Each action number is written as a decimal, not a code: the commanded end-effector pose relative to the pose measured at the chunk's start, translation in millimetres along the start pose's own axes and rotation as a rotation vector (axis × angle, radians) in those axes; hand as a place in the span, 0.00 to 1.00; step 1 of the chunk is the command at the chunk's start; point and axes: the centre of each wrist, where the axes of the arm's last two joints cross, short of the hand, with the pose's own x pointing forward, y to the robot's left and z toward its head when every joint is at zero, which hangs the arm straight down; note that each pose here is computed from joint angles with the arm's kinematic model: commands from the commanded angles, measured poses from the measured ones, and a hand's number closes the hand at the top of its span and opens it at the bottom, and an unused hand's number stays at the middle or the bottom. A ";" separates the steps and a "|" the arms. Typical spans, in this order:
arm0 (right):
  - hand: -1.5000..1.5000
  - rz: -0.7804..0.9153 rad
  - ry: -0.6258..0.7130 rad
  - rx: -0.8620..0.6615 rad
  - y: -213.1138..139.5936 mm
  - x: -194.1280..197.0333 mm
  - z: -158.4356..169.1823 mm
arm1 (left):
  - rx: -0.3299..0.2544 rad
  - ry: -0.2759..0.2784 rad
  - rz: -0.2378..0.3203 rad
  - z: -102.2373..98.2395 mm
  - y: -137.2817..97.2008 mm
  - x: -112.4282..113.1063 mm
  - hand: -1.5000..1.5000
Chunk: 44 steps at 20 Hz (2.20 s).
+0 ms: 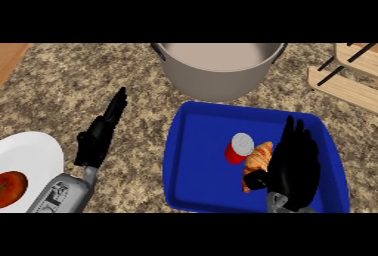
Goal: Pick the croissant from the tray and place it in the tiered shelf
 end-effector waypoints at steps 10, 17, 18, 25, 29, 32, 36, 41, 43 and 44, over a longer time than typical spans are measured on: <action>0.00 0.146 0.223 -0.030 -6.7 37.2 -15.4 | 0.004 0.010 0.004 3.0 1.0 -11.8 0.50; 0.00 0.157 0.223 -0.004 6.9 43.3 -21.4 | 0.010 -0.005 -0.003 2.6 9.4 -6.9 0.50; 0.00 0.161 0.240 -0.012 5.9 41.1 -24.1 | 0.010 0.010 -0.002 1.0 12.4 -4.0 0.50; 0.00 0.174 0.259 -0.001 6.0 43.2 -31.3 | -0.003 0.027 0.000 8.0 -9.7 -14.0 0.50; 0.00 0.181 0.270 0.015 13.7 42.7 -34.9 | 0.014 0.015 0.004 0.9 7.4 -2.9 0.50; 0.00 0.203 0.280 0.032 13.9 38.2 -34.7 | 0.006 0.024 -0.007 3.4 17.7 -13.2 0.50; 0.00 0.219 0.289 0.021 18.6 40.8 -38.9 | 0.024 0.012 0.011 -12.1 11.1 -9.8 0.50; 0.00 0.237 0.300 0.026 27.2 40.9 -42.4 | 0.005 0.006 0.002 -4.5 8.8 -14.7 0.50; 0.00 0.244 0.322 0.022 36.6 30.3 -40.5 | -0.005 0.015 -0.004 -4.3 6.2 -7.6 0.50; 0.00 0.242 0.323 0.035 40.3 31.4 -42.4 | 0.007 0.005 -0.002 -2.7 2.8 -9.7 0.50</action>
